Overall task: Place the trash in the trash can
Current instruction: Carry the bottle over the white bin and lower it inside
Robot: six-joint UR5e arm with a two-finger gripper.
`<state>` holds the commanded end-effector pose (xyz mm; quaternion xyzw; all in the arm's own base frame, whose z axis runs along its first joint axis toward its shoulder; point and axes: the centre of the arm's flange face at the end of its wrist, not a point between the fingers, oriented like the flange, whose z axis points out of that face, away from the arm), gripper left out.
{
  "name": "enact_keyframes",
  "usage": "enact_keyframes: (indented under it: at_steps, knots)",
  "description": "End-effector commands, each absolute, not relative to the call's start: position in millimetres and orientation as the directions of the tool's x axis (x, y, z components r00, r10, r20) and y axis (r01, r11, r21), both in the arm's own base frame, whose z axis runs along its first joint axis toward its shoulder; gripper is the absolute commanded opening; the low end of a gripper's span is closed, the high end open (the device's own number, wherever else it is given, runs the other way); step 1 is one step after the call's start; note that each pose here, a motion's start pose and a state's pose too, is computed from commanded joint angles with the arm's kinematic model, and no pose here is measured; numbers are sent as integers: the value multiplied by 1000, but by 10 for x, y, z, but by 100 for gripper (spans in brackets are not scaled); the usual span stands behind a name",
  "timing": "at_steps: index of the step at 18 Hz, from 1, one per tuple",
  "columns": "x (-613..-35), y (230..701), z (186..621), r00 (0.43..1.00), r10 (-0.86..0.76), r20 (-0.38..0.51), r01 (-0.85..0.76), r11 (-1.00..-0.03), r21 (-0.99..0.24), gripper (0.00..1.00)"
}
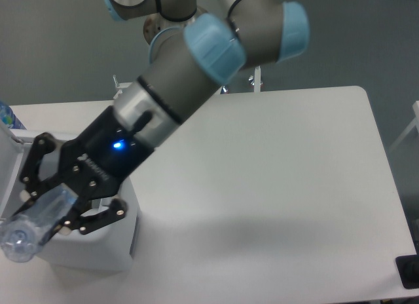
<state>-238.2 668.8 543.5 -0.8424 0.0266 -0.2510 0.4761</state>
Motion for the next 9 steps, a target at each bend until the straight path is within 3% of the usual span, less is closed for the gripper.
enact_keyframes:
  at_steps: [3, 9]
  knots:
    - [-2263, 6516, 5453, 880, -310, 360, 151, -537, -830, 100]
    - [-2336, 6416, 5503, 887, -296, 355, 157, -530, -833, 100]
